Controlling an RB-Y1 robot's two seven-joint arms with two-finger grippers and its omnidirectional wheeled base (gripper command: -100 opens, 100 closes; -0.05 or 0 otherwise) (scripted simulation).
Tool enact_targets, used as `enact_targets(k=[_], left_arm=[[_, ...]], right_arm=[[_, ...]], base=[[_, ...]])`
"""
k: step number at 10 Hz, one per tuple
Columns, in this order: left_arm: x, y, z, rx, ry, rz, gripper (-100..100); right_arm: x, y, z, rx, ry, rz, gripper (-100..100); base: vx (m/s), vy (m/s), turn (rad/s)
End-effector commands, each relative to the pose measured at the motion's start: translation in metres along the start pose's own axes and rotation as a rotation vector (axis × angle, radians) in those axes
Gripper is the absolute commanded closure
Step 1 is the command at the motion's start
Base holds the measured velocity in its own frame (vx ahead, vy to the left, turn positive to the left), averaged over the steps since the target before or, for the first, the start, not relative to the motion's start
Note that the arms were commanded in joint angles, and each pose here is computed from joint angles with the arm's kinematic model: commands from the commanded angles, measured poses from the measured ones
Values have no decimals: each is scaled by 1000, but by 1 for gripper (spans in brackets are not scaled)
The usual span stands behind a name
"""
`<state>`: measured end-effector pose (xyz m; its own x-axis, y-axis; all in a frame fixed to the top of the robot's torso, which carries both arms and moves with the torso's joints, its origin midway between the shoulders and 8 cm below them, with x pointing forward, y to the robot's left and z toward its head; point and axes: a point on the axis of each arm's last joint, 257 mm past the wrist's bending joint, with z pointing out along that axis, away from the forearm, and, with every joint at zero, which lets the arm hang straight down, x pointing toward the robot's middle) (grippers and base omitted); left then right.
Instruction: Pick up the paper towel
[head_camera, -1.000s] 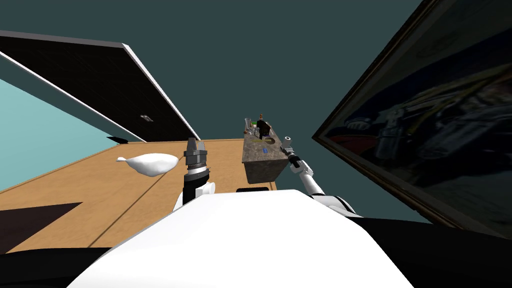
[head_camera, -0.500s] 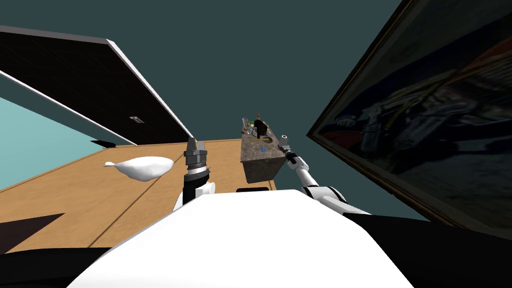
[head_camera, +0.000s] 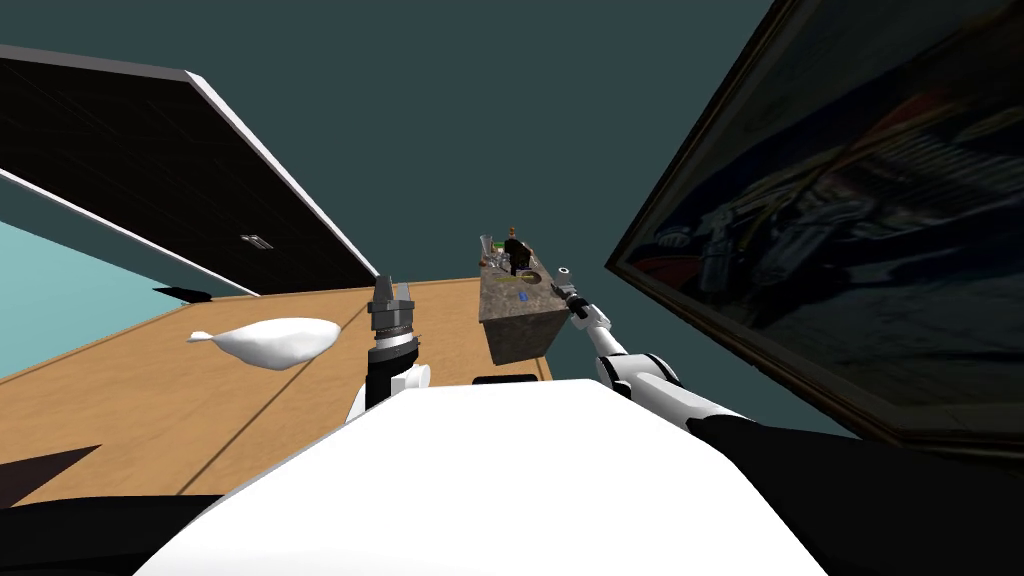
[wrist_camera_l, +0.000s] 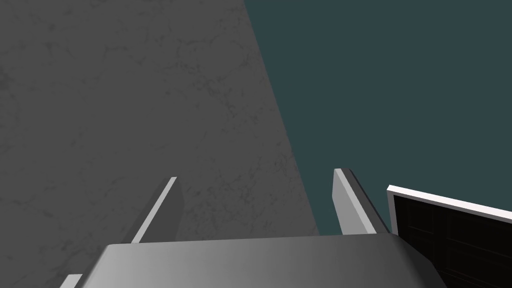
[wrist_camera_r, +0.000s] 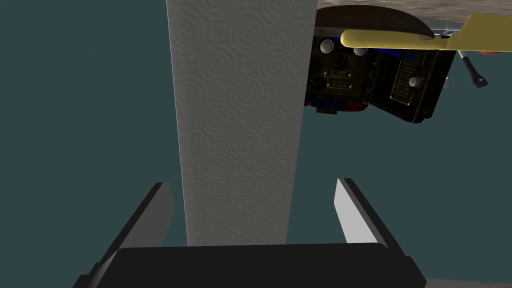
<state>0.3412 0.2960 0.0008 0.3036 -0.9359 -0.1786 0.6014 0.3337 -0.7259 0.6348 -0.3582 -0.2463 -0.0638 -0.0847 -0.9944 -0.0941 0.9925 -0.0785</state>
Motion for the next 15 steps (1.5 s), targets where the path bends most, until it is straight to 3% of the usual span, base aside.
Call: enact_targets(k=[1,2,3,6,7,11,12,13,15], left_arm=[[0,0,0,0,0,0,0],[0,0,0,0,0,0,0],[0,0,0,0,0,0,0],[0,0,0,0,0,0,0],[0,0,0,0,0,0,0],[0,0,0,0,0,0,0],[0,0,0,0,0,0,0],[0,0,0,0,0,0,0],[0,0,0,0,0,0,0]], right_arm=[[9,-2,1,5,22,4,-100],[-4,14,13,-35,2,-14,-100],[-11,15,18,-35,-3,-14,-100],[-6,12,20,-28,13,-7,-100],[-6,12,20,-28,14,-7,100],[-7,13,21,-29,12,-7,100],[-7,13,21,-29,12,-7,0],[3,-2,9,6,21,7,100],[9,-2,1,5,22,4,100]], base=[[-3,-3,33],[-2,-5,-80],[15,-16,-48],[3,-4,-11],[0,0,0],[0,0,0],[0,0,0],[-1,12,122],[1,8,23]])
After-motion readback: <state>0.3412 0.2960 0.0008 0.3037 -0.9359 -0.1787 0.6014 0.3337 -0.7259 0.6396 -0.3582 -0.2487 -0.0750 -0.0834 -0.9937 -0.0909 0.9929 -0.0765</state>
